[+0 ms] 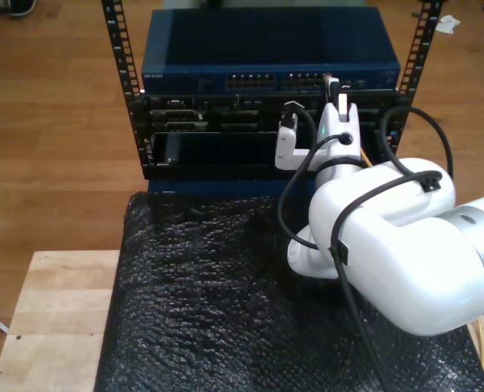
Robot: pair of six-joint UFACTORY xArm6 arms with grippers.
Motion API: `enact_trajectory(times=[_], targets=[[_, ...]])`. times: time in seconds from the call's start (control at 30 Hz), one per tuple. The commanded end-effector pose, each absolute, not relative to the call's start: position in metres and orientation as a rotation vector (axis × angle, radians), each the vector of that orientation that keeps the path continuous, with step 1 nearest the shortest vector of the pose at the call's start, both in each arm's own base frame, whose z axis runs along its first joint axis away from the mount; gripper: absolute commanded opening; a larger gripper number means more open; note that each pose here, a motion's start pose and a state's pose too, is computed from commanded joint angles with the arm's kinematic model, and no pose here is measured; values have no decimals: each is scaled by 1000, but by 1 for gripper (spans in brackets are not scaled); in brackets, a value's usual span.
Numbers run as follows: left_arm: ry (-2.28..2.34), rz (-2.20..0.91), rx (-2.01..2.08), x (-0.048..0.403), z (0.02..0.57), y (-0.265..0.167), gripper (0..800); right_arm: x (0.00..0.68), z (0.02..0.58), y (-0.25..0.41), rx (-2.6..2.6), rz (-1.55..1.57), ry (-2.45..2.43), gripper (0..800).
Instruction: Grab the cable and plug it in
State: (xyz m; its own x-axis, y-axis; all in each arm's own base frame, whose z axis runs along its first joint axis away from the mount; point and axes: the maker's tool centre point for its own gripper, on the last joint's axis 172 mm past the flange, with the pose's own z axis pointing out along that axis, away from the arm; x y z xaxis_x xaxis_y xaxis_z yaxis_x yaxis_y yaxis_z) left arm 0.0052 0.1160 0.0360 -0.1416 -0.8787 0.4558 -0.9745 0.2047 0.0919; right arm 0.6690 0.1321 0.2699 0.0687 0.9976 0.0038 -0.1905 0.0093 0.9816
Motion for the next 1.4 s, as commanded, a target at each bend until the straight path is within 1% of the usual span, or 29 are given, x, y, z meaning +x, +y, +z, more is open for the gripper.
enact_trajectory(times=[1.4], targets=[[-2075, 317, 1723, 5, 36, 116, 800, 677, 275, 130, 1094, 1250, 1000, 0]])
